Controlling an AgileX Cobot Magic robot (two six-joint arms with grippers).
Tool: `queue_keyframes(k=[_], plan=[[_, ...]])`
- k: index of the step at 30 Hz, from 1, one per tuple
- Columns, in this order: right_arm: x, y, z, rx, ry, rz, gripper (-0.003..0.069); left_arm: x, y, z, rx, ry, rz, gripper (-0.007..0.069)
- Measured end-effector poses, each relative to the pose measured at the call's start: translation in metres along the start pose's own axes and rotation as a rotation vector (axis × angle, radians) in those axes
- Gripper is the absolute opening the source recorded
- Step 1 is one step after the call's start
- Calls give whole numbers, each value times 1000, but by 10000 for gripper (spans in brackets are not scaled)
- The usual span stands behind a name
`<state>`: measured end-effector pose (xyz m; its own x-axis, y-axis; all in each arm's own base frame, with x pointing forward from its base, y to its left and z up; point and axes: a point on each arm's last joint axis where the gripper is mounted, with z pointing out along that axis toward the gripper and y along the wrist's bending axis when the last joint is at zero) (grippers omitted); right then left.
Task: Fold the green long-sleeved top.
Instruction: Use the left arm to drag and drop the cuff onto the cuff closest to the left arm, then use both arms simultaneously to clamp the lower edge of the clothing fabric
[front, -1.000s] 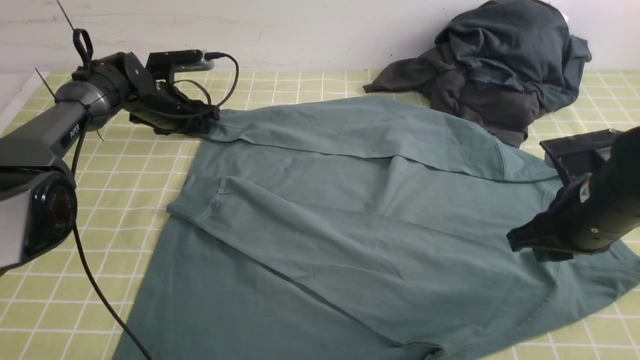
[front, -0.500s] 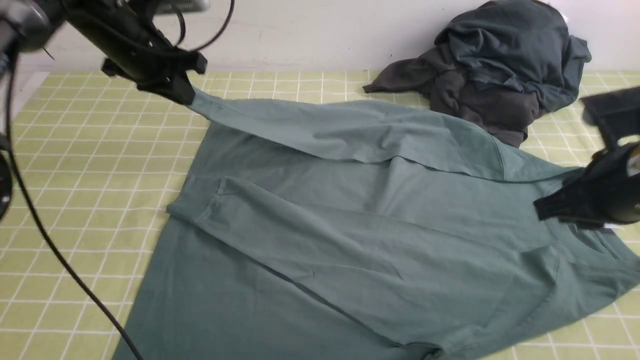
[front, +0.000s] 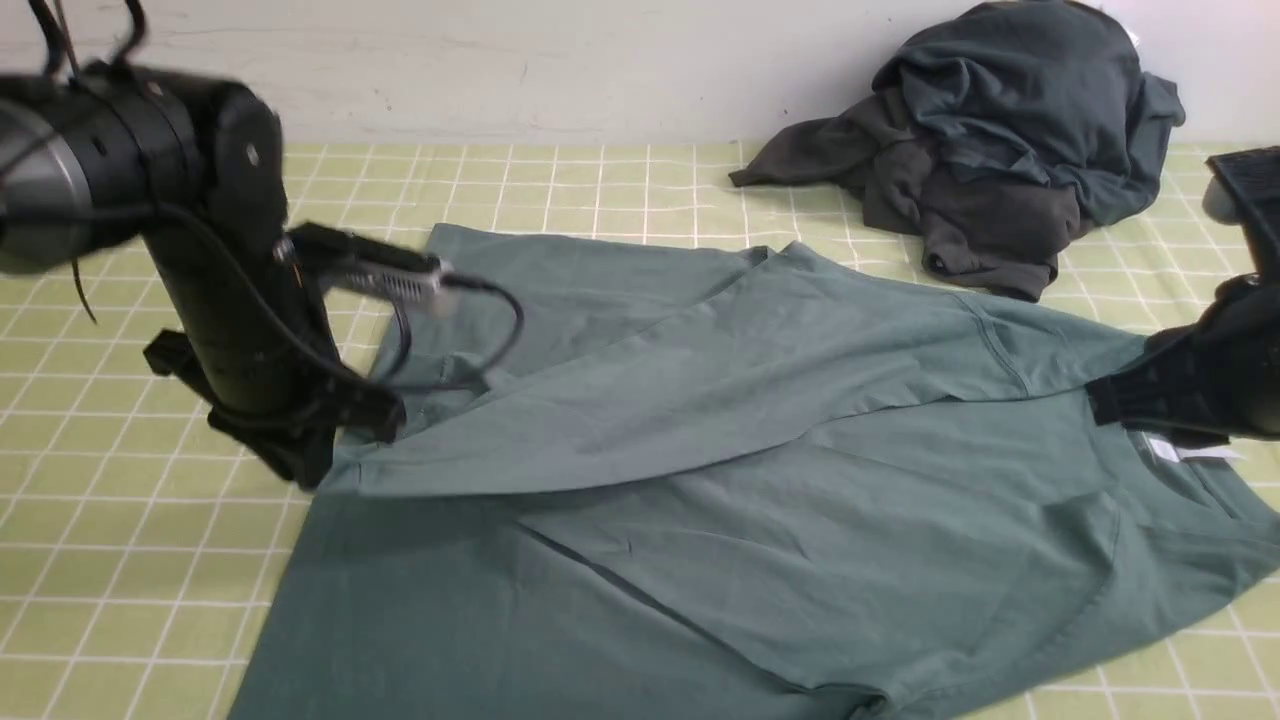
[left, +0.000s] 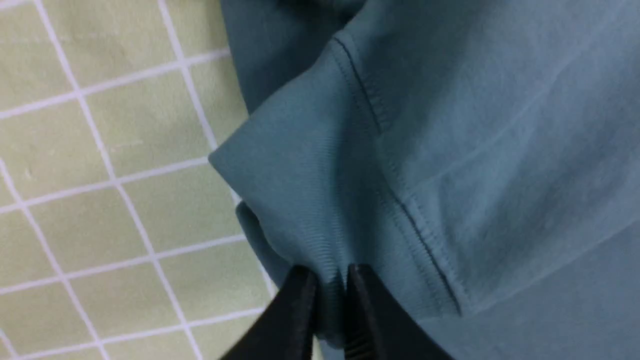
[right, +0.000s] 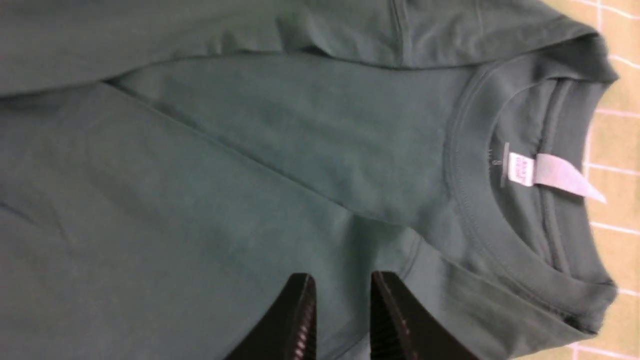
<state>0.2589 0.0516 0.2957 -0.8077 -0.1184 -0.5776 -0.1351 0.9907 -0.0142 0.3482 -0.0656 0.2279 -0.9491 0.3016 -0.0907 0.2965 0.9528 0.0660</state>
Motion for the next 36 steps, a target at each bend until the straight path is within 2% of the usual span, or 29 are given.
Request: queue_keyframes(k=[1, 3, 5, 9, 13, 15, 20, 23, 26, 29, 30, 33, 36], plan=[[1, 3, 0, -39, 14, -6, 158, 2, -6, 1, -21, 13, 22, 183], [2, 5, 0, -60, 25, -8, 158, 4, -9, 0, -23, 25, 30, 230], [5, 11, -1, -120, 49, -20, 158, 13, -19, -4, -19, 67, 52, 349], [6, 19, -2, -210, 58, -55, 158, 45, -53, -2, -2, 134, 160, 467], [5, 25, -4, -286, 41, -94, 158, 92, -78, 13, -19, 231, 436, 483], [5, 27, -4, -307, 35, -105, 158, 108, -80, 23, -29, 227, 563, 483], [5, 30, -5, -339, 42, -110, 158, 127, -75, 44, -57, 189, 761, 482], [5, 31, -6, -349, 40, -113, 158, 124, -76, 58, -86, 86, 834, 452], [5, 31, -6, -354, 39, -115, 158, 123, -76, 61, -86, 88, 840, 405], [6, 31, -6, -356, 41, -115, 158, 123, -78, 63, -81, 92, 820, 270], [6, 31, -6, -356, 41, -115, 158, 123, -78, 62, -81, 92, 818, 261], [6, 32, -6, -360, 37, -137, 158, 118, -79, 59, -88, 54, 728, 90], [6, 33, -6, -372, 30, -167, 158, 112, -79, 47, -103, -12, 645, 20]])
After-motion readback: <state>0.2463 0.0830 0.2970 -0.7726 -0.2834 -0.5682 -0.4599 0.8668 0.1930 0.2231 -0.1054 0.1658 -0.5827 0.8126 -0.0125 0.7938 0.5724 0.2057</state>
